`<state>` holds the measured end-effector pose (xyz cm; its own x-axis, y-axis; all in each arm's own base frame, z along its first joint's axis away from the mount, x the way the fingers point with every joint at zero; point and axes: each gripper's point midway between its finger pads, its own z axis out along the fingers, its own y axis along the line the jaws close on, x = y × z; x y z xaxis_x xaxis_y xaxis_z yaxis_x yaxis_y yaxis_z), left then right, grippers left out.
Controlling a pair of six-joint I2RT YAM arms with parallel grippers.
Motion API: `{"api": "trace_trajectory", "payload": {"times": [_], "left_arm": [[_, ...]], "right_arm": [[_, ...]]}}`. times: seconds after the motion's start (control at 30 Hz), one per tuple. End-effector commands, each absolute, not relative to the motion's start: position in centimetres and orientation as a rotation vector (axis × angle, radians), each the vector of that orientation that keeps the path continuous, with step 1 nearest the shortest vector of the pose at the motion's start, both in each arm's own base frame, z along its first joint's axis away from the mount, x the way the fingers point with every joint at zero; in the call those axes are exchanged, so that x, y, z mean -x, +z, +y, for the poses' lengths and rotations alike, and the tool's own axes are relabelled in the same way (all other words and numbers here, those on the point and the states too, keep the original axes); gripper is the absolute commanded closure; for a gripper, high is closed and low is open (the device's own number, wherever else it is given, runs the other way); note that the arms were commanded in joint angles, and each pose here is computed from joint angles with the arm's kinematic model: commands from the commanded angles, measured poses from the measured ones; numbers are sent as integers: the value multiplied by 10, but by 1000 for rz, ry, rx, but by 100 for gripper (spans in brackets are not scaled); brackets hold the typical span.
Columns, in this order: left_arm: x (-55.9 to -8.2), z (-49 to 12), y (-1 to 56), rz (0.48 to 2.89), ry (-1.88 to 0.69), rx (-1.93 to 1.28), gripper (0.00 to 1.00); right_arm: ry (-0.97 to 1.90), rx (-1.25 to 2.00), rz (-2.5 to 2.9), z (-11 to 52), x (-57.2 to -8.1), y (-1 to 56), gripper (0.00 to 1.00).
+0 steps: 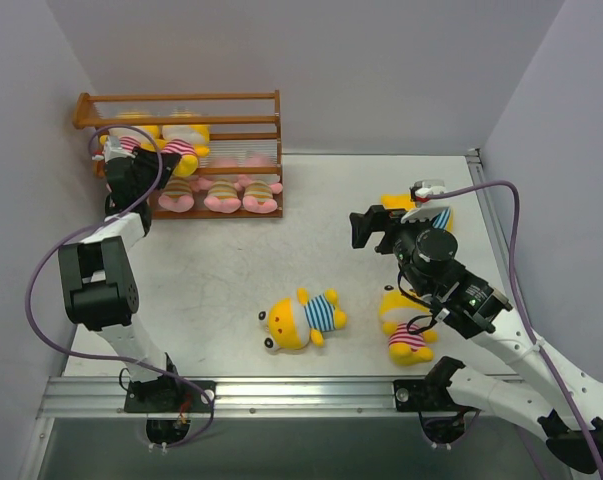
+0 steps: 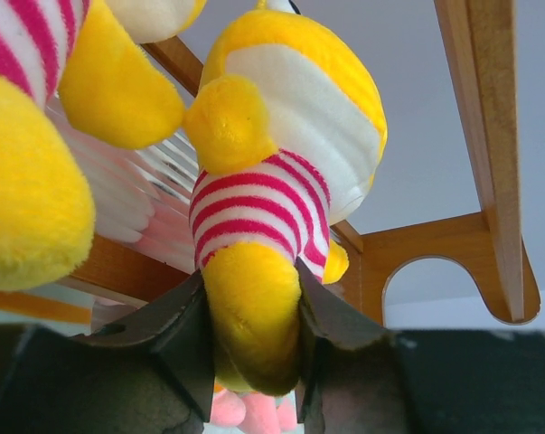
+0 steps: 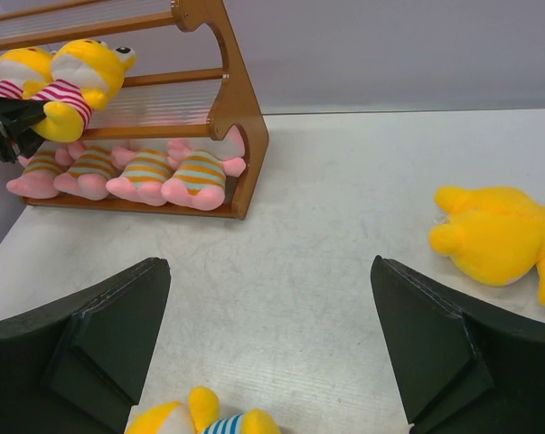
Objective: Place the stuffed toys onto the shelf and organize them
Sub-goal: Place the stuffed toy onto shelf
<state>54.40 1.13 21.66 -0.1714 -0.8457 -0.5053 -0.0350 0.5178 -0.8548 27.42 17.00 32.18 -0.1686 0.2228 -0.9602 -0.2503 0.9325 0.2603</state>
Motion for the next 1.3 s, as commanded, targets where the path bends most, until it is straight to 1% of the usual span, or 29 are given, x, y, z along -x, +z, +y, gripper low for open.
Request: {"api": "trace_trajectory", "payload": {"times": [0.0, 0.07, 0.13, 0.2, 0.33, 0.83, 0.93, 0.97, 1.13, 1.2, 1.27], "left_arm": [[-549, 16, 249, 1509, -876, 716, 58], [-548, 19, 250, 1500, -870, 720, 53], [-549, 21, 252, 1499, -864, 718, 52], [-551, 22, 252, 1496, -863, 721, 54], [-553, 22, 254, 1490, -876, 727, 61], [-561, 22, 255, 1475, -890, 734, 60], [-562, 23, 252, 1479, -892, 741, 57], [-561, 22, 251, 1482, -891, 741, 52], [-557, 24, 249, 1478, -887, 756, 42], [-556, 24, 251, 1474, -887, 756, 36], [-554, 24, 253, 1469, -885, 761, 32]], "right_arm": [[438, 3, 1661, 169, -275, 331, 1], [441, -2, 1659, 168, -275, 332, 1], [444, 0, 1655, 169, -274, 334, 1], [445, -1, 1656, 168, -274, 334, 1], [445, -1, 1656, 168, -274, 335, 1], [449, 9, 1661, 172, -277, 336, 1], [449, 8, 1663, 172, -277, 335, 1], [449, 8, 1664, 172, -277, 334, 1], [458, 2, 1658, 171, -275, 337, 0], [460, -1, 1655, 169, -274, 338, 1], [462, -2, 1658, 169, -273, 337, 1]]}}
